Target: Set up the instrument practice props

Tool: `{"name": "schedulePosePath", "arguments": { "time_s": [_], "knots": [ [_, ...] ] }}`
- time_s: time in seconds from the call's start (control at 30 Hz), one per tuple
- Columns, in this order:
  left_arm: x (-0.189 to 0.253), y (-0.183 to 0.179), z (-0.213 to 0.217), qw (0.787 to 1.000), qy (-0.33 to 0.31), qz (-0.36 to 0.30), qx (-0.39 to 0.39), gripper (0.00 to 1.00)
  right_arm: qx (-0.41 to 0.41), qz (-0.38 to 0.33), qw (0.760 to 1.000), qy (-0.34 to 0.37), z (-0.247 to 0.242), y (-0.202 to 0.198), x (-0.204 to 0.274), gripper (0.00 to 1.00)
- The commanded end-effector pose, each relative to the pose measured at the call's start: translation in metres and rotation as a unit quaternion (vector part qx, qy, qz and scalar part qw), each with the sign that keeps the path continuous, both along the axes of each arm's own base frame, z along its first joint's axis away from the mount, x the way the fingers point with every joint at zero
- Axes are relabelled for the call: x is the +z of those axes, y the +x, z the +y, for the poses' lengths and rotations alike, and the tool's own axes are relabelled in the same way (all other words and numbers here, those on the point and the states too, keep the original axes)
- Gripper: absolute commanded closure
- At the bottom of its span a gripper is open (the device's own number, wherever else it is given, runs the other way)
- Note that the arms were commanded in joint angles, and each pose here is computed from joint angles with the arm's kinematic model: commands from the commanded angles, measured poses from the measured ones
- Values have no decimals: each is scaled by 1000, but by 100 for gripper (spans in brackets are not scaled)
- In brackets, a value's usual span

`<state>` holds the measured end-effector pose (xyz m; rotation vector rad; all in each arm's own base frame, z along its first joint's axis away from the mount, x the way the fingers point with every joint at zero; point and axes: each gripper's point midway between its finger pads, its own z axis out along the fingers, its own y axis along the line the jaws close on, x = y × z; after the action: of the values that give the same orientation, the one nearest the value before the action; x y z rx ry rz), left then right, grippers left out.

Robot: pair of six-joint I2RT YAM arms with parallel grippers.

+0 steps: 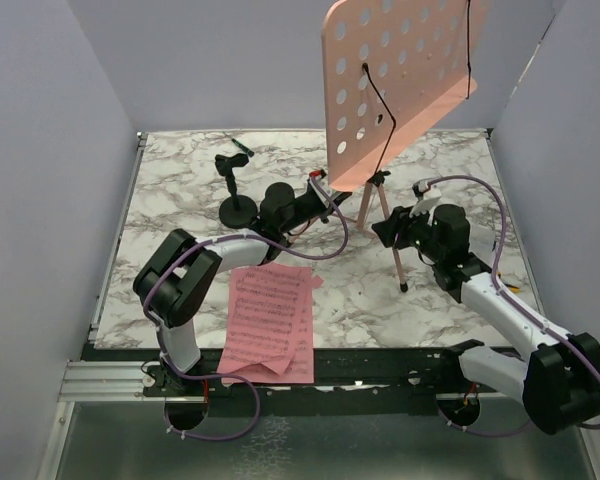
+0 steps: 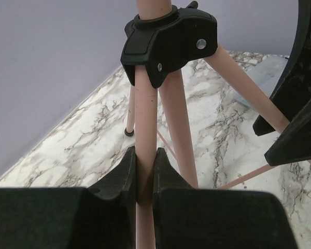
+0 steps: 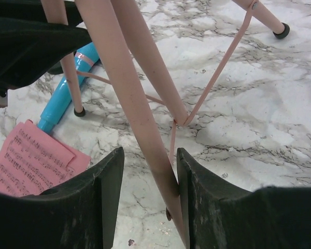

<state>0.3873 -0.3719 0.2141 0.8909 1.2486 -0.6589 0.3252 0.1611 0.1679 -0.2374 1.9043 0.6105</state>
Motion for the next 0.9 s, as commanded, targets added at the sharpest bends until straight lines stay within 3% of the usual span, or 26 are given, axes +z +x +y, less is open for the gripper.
{"name": "schedulePosePath", "arguments": {
  "time_s": [0.0,0.87],
  "knots": [
    [-55,0,-5,997,42,67,-13,100,106,14,993,44,32,-36,1,54],
    [-70,18,-21,996,68,50,-38,100,206,22,972,115,68,-78,-1,56]
  ]
}}
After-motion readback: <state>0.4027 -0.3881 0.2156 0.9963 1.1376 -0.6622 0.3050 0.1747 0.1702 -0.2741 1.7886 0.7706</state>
